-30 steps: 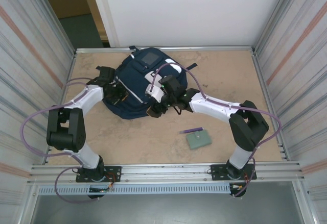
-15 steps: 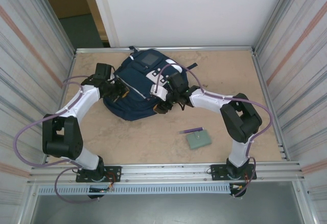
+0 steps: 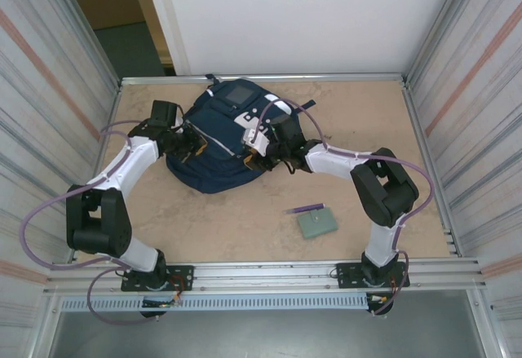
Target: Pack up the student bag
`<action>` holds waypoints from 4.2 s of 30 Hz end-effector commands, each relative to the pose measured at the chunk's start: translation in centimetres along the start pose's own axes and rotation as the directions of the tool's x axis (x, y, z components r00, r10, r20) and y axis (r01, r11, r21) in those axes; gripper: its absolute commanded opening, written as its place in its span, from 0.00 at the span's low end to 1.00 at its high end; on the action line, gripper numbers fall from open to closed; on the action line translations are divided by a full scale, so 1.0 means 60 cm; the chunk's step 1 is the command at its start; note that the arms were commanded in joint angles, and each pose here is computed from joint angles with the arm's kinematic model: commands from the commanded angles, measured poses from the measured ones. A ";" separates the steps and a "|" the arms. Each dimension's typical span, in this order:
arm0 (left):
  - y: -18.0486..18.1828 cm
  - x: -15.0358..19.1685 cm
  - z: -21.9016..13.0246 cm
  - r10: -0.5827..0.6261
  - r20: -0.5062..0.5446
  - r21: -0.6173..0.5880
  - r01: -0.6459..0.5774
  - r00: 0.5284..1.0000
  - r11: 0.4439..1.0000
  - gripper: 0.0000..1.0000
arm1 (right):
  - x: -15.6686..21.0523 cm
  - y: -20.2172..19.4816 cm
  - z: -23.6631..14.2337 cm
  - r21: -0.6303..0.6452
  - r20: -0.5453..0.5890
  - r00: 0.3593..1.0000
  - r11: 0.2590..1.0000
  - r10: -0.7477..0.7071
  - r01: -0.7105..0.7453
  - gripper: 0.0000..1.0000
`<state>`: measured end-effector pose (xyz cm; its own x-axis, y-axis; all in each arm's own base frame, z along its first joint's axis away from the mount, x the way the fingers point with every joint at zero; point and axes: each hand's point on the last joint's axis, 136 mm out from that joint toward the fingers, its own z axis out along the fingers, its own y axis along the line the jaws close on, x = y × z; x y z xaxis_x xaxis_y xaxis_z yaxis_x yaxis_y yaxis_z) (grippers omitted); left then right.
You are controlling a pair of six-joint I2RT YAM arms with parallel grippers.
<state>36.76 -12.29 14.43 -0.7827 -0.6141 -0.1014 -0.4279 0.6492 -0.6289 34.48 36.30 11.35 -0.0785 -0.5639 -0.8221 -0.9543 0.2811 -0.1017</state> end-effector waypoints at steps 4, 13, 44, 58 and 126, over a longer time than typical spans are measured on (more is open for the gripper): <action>-0.042 0.012 -0.031 0.043 -0.006 0.098 -0.042 0.999 0.994 0.00 | -0.028 0.053 0.021 -0.091 0.065 0.998 0.996 0.014 -0.008 0.17; -0.041 0.021 -0.014 0.046 -0.005 0.090 -0.045 0.999 0.995 0.00 | -0.052 0.121 0.031 -0.150 0.090 0.988 0.982 0.128 -0.114 0.05; -0.019 0.027 0.008 0.125 -0.054 0.117 -0.118 0.991 0.986 0.02 | -0.029 0.108 -0.114 -0.087 0.030 0.983 0.980 -0.179 0.181 0.56; -0.023 0.037 0.009 0.124 -0.087 0.138 -0.111 0.989 0.984 0.02 | -0.022 0.021 -0.002 -0.033 -0.123 0.888 0.896 -0.443 0.442 0.57; 0.000 0.083 -0.001 0.975 0.104 -0.076 -0.976 0.196 0.204 0.00 | 0.011 -0.034 -0.093 -0.143 -0.067 0.975 0.970 -0.210 0.199 0.00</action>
<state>32.80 -17.29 14.91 -0.5195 0.4226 -0.7426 0.6626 0.7480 -0.0379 34.95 32.94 13.15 0.1221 -0.6440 -0.7552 -0.9828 0.0277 -0.1826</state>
